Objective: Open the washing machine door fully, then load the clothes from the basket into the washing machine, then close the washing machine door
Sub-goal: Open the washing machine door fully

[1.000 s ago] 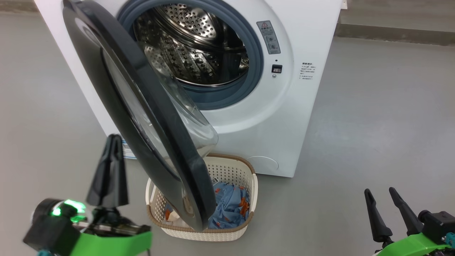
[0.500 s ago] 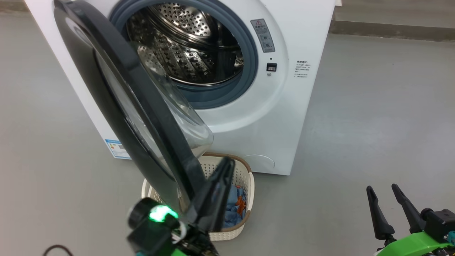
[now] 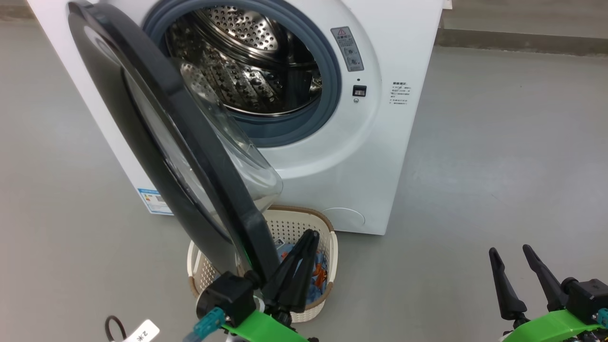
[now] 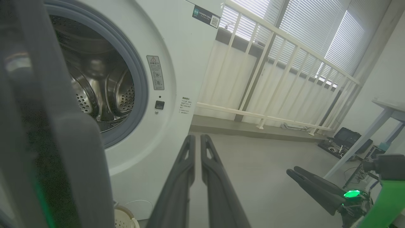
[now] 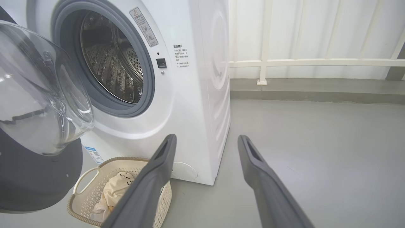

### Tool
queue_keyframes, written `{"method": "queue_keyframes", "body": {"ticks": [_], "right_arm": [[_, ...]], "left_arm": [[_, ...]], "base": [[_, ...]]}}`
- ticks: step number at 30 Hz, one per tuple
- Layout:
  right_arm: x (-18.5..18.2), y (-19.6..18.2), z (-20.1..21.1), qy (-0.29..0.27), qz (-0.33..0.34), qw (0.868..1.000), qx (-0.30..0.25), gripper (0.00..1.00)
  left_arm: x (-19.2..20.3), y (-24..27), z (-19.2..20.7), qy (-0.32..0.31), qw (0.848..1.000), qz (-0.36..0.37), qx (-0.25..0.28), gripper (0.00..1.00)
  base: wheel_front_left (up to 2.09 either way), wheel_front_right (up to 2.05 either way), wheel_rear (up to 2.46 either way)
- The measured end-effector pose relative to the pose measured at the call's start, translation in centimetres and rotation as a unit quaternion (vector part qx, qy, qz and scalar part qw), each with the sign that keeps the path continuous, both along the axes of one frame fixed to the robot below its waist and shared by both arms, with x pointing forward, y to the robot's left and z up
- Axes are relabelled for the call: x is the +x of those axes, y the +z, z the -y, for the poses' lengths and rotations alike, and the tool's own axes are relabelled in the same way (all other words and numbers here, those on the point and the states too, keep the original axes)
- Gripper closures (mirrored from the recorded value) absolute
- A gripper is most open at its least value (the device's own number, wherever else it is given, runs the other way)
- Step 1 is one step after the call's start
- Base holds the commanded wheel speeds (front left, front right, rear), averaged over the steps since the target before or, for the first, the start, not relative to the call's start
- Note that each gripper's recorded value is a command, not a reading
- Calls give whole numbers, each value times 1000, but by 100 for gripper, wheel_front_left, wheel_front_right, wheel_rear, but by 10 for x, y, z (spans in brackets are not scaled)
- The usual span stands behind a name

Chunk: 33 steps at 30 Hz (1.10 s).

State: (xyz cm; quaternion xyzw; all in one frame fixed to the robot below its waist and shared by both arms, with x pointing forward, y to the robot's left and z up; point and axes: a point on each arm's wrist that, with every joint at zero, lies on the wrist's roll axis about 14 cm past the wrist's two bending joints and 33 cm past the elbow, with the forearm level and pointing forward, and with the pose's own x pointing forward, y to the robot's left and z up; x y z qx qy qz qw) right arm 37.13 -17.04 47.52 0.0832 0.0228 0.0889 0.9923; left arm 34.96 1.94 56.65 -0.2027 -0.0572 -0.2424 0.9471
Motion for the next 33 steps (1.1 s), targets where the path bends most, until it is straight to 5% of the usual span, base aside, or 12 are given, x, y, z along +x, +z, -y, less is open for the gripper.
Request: {"method": "queue_keyframes", "body": {"ticks": [33], "right_arm": [[5, 7, -6, 11, 13, 1000, -6, 0]], "left_arm": [[26, -41, -37, 68, 995, -69, -12, 100]], "base": [[0, 0, 0]]}}
